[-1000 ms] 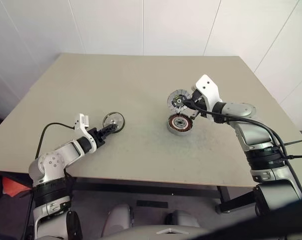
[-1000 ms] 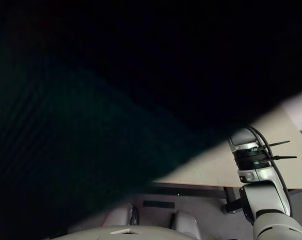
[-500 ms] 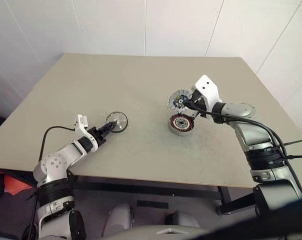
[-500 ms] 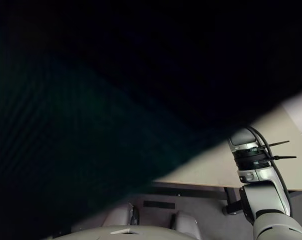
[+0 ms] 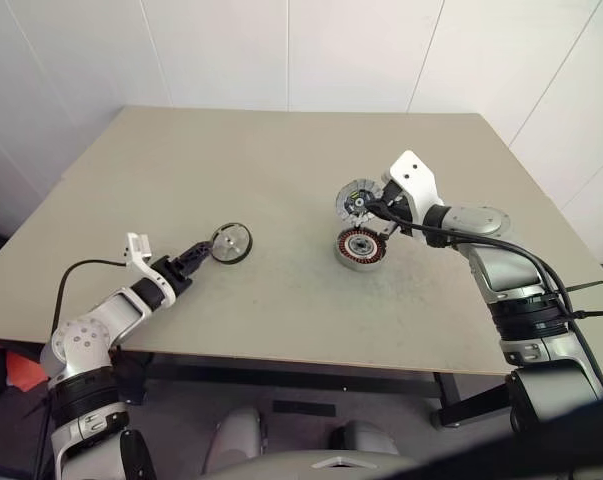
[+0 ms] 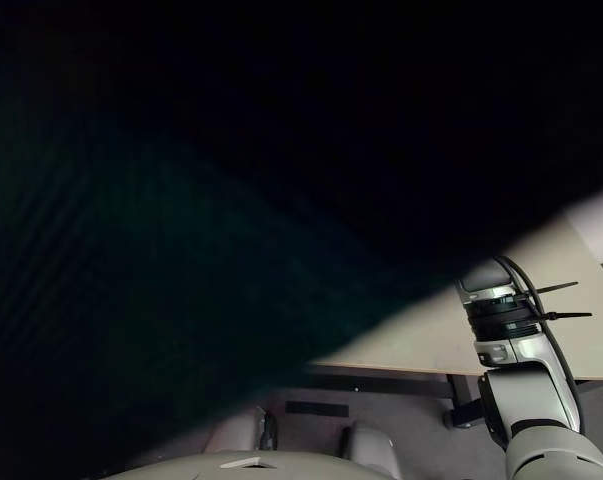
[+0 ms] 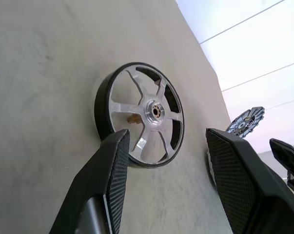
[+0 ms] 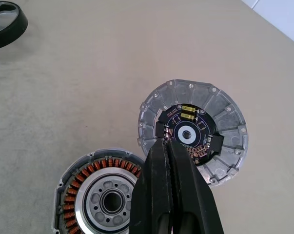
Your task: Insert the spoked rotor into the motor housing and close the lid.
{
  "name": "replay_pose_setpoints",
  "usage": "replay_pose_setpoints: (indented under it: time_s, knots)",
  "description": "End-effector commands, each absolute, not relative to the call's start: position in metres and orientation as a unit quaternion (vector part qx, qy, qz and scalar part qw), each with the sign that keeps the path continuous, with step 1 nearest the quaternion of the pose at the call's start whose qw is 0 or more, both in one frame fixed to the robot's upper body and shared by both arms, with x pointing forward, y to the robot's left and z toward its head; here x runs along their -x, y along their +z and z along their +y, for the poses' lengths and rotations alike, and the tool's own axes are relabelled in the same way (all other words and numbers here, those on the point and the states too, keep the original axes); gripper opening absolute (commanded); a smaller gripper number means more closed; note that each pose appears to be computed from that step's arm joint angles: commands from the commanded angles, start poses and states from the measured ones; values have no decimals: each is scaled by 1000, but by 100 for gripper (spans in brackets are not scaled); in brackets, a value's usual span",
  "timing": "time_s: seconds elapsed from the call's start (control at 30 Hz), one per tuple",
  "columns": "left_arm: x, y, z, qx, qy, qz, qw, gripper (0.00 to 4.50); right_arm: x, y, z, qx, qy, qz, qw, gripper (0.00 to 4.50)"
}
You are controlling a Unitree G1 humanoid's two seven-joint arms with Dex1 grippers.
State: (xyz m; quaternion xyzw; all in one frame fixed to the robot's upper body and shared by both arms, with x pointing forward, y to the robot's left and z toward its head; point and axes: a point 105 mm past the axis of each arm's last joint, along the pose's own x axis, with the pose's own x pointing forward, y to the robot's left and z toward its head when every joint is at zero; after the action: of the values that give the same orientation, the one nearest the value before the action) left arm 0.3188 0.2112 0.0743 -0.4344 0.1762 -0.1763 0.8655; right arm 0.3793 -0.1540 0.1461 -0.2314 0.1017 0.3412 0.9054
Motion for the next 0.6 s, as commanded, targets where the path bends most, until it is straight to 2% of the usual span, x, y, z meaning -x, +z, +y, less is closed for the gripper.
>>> replay_pose_setpoints:
  time_s: [0.03,0.6]
  knots:
    - [-320,76,215,422,-173,167,874,262,-381,159,-154,243,338,80,906,1]
    - [-334,59,192,395,-172,212,877,262,-381,161,-153,246,337,74,906,1]
